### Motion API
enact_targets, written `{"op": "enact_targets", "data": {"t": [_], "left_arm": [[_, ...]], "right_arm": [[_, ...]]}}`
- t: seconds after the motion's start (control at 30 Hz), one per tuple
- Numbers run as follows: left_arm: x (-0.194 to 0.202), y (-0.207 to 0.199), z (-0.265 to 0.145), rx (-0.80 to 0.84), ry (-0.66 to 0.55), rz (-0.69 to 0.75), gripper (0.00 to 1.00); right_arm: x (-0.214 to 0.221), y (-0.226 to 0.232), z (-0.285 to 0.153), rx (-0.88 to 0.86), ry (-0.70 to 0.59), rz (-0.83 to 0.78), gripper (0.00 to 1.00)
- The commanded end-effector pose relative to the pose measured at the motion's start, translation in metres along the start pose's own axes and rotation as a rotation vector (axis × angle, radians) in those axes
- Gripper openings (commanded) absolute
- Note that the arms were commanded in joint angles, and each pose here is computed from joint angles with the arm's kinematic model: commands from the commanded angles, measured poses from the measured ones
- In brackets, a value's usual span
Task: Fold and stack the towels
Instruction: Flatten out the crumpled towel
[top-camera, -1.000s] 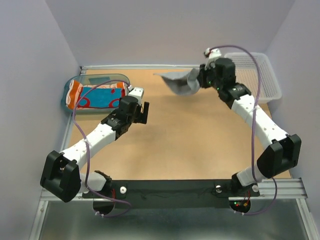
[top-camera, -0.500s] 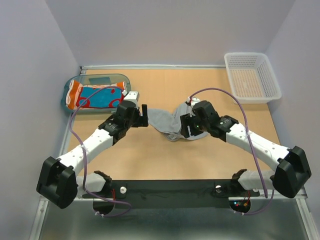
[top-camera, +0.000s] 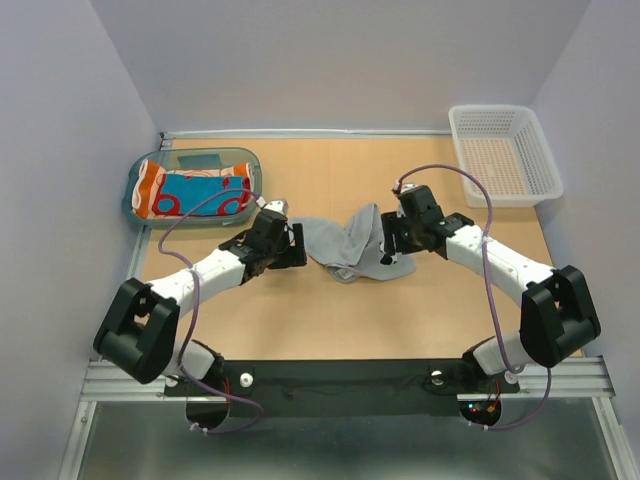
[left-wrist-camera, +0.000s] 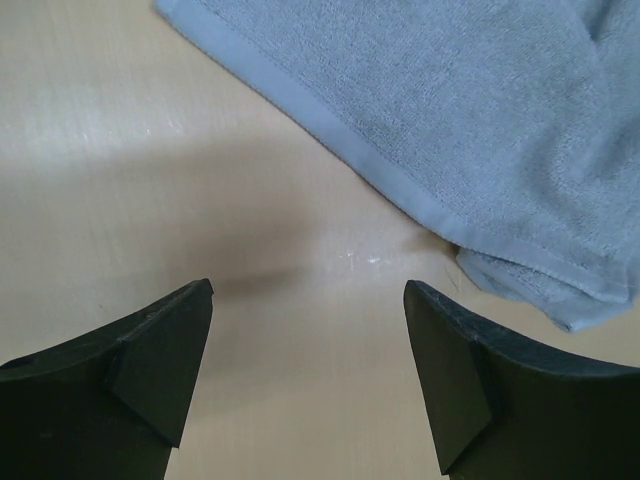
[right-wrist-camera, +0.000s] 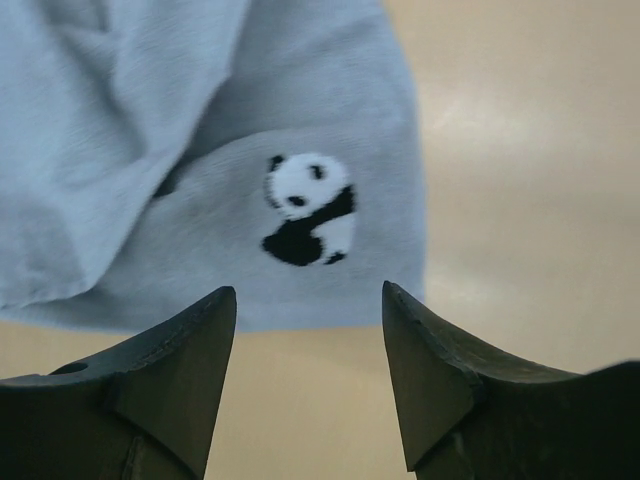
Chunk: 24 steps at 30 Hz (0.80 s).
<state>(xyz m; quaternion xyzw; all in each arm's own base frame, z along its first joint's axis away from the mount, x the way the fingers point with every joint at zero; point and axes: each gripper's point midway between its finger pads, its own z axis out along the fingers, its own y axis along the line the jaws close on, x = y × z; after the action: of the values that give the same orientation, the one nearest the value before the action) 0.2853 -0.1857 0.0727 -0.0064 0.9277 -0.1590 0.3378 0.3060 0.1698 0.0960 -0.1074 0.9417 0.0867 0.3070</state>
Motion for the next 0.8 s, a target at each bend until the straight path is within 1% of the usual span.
{"op": "enact_targets", "data": {"t": [0.0,0.03,0.1,0.13,0.2,0.23,0.3,0.33,0.4,0.5,0.6,0.63,0.67,0.73,0.77], "left_arm": [[-0.029,-0.029,0.01,0.053,-0.048,-0.007,0.85],[-0.043,-0.04,0.01,0.067,-0.07,-0.006,0.83],[-0.043,-0.043,0.026,0.051,-0.047,0.004,0.76],[-0.05,-0.049,0.035,0.049,-0.046,0.006,0.68],[-0.054,-0.052,0.045,0.04,-0.04,0.011,0.6],[-0.064,-0.058,0.048,0.044,-0.053,0.011,0.56],[-0.059,-0.055,0.064,0.015,-0.028,0.018,0.53],[-0.06,-0.055,0.073,0.002,-0.02,0.019,0.5],[-0.06,-0.054,0.082,-0.017,-0.014,0.022,0.49],[-0.066,-0.054,0.098,-0.048,-0.013,0.033,0.48],[-0.076,-0.049,0.112,-0.095,-0.018,0.057,0.48],[-0.089,-0.053,0.115,-0.092,-0.035,0.056,0.48],[-0.084,-0.048,0.123,-0.115,-0.011,0.062,0.48],[-0.103,-0.045,0.128,-0.124,-0.033,0.057,0.48],[-0.101,-0.042,0.133,-0.139,-0.019,0.06,0.48]], "right_arm": [[-0.001,-0.01,0.006,-0.002,-0.007,0.039,0.65],[0.001,-0.011,0.008,-0.001,0.001,0.05,0.64],[0.006,-0.013,0.014,0.003,0.016,0.058,0.61],[0.008,-0.013,0.015,0.004,0.019,0.06,0.6],[0.013,-0.013,0.02,0.002,0.036,0.061,0.57],[0.017,-0.013,0.022,0.0,0.048,0.06,0.56],[0.021,-0.013,0.025,-0.002,0.06,0.061,0.54],[0.027,-0.012,0.027,-0.011,0.078,0.059,0.53],[0.034,-0.012,0.03,-0.013,0.099,0.065,0.52],[0.058,-0.003,0.032,-0.071,0.168,0.078,0.52],[0.087,0.004,0.03,-0.112,0.246,0.135,0.52],[0.095,0.008,0.028,-0.132,0.271,0.168,0.52],[0.106,0.009,0.024,-0.133,0.3,0.185,0.52],[0.128,0.013,0.017,-0.142,0.36,0.233,0.51],[0.136,0.015,0.014,-0.144,0.381,0.239,0.51]]}}
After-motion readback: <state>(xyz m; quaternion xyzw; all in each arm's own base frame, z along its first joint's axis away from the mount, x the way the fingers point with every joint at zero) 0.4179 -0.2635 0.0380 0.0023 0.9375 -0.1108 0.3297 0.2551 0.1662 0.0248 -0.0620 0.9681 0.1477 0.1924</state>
